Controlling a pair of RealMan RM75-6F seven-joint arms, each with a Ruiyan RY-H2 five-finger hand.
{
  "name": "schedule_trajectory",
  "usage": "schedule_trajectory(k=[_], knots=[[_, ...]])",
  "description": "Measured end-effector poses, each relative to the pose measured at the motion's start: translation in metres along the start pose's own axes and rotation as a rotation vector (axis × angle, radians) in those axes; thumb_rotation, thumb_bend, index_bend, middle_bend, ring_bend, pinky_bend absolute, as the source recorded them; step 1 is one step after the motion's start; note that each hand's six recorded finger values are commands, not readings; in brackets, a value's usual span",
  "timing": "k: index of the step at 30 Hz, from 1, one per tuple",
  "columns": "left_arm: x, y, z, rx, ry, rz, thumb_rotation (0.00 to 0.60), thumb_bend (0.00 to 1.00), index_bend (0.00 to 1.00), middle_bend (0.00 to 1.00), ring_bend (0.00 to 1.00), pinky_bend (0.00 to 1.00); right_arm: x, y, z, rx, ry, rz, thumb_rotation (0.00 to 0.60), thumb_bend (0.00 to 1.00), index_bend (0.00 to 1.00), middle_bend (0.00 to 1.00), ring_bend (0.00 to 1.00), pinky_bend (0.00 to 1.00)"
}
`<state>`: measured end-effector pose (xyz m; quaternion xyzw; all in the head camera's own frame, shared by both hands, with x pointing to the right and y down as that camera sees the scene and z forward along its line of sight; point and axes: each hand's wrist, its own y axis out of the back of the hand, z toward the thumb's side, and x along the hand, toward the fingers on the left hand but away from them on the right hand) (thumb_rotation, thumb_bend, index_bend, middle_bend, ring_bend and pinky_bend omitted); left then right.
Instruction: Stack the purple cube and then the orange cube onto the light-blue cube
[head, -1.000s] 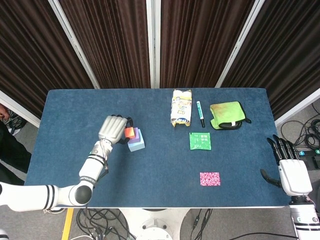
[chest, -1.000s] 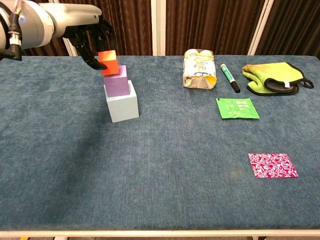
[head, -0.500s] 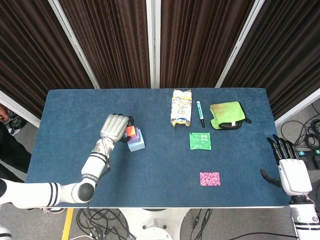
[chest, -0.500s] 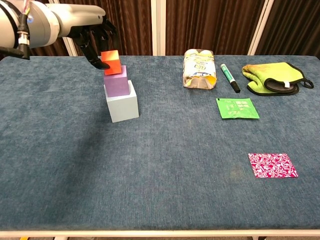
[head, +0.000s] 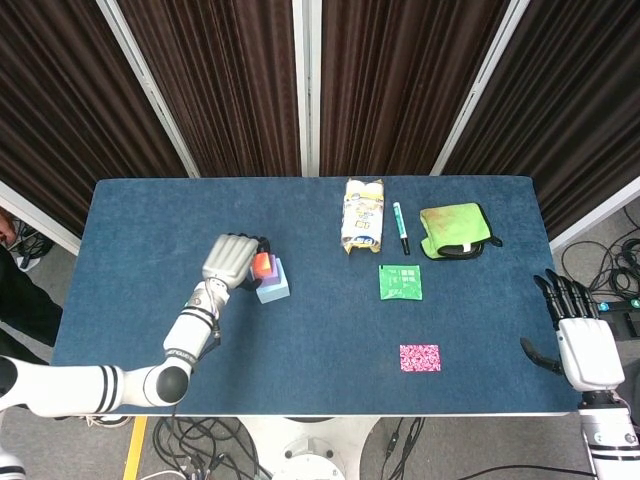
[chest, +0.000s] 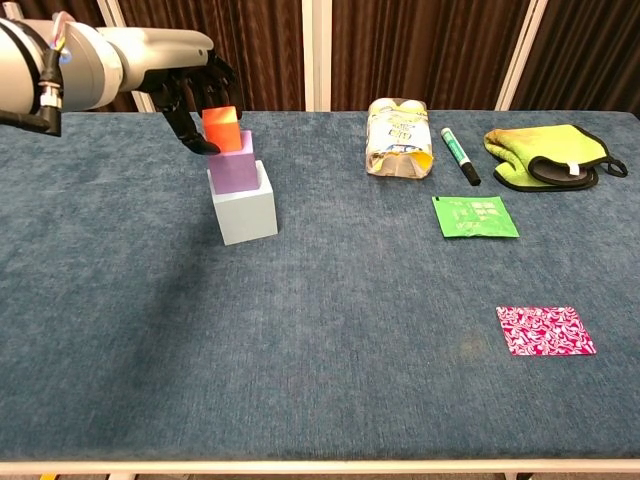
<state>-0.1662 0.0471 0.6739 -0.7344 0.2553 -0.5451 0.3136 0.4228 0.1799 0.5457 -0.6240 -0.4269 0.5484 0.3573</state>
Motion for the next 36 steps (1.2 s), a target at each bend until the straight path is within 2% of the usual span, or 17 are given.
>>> schedule_trajectory(k=[3, 6, 10, 14, 19, 25, 28, 30, 32, 36], knots=[[-0.001, 0.003, -0.001, -0.013, -0.003, 0.001, 0.600, 0.21, 0.26, 0.25, 0.28, 0.33, 0.000, 0.000, 0.000, 0.000, 0.000, 0.001, 0.600, 0.18, 0.00, 0.00, 0.00, 0.00], [-0.005, 0.009, -0.003, -0.020, -0.005, 0.005, 0.600, 0.20, 0.21, 0.24, 0.26, 0.32, 0.001, -0.001, 0.000, 0.000, 0.001, 0.001, 0.600, 0.18, 0.00, 0.00, 0.00, 0.00], [-0.015, 0.019, -0.015, -0.004, 0.017, 0.020, 0.600, 0.19, 0.21, 0.24, 0.24, 0.30, 0.001, 0.000, 0.000, -0.002, 0.004, 0.002, 0.600, 0.18, 0.00, 0.00, 0.00, 0.00], [-0.033, 0.027, -0.042, 0.049, 0.083, 0.050, 0.600, 0.19, 0.21, 0.24, 0.24, 0.30, 0.001, 0.001, 0.000, -0.005, 0.006, 0.000, 0.600, 0.18, 0.00, 0.00, 0.00, 0.00], [-0.060, 0.027, -0.073, 0.161, 0.118, 0.125, 0.600, 0.16, 0.22, 0.24, 0.21, 0.26, 0.002, 0.000, 0.003, -0.003, 0.012, 0.002, 0.600, 0.18, 0.00, 0.00, 0.00, 0.00], [-0.092, 0.027, -0.095, 0.336, 0.039, 0.286, 0.600, 0.13, 0.22, 0.21, 0.17, 0.24, 0.010, 0.004, 0.011, -0.001, 0.049, -0.025, 0.600, 0.18, 0.00, 0.00, 0.00, 0.00], [-0.117, 0.020, -0.111, 0.410, -0.002, 0.367, 0.600, 0.13, 0.22, 0.21, 0.17, 0.24, 0.014, 0.003, 0.012, -0.001, 0.054, -0.031, 0.600, 0.18, 0.00, 0.00, 0.00, 0.00], [-0.139, 0.011, -0.126, 0.425, 0.000, 0.402, 0.600, 0.13, 0.22, 0.21, 0.17, 0.24, 0.014, 0.002, 0.013, 0.000, 0.056, -0.028, 0.600, 0.18, 0.00, 0.00, 0.00, 0.00], [-0.157, 0.001, -0.140, 0.414, 0.022, 0.406, 0.600, 0.12, 0.22, 0.21, 0.17, 0.24, 0.013, 0.001, 0.013, 0.003, 0.059, -0.026, 0.600, 0.18, 0.00, 0.00, 0.00, 0.00], [-0.184, -0.019, -0.161, 0.386, 0.066, 0.372, 0.600, 0.12, 0.22, 0.21, 0.17, 0.24, 0.014, 0.000, 0.016, 0.012, 0.067, -0.022, 0.600, 0.18, 0.00, 0.00, 0.00, 0.00]])
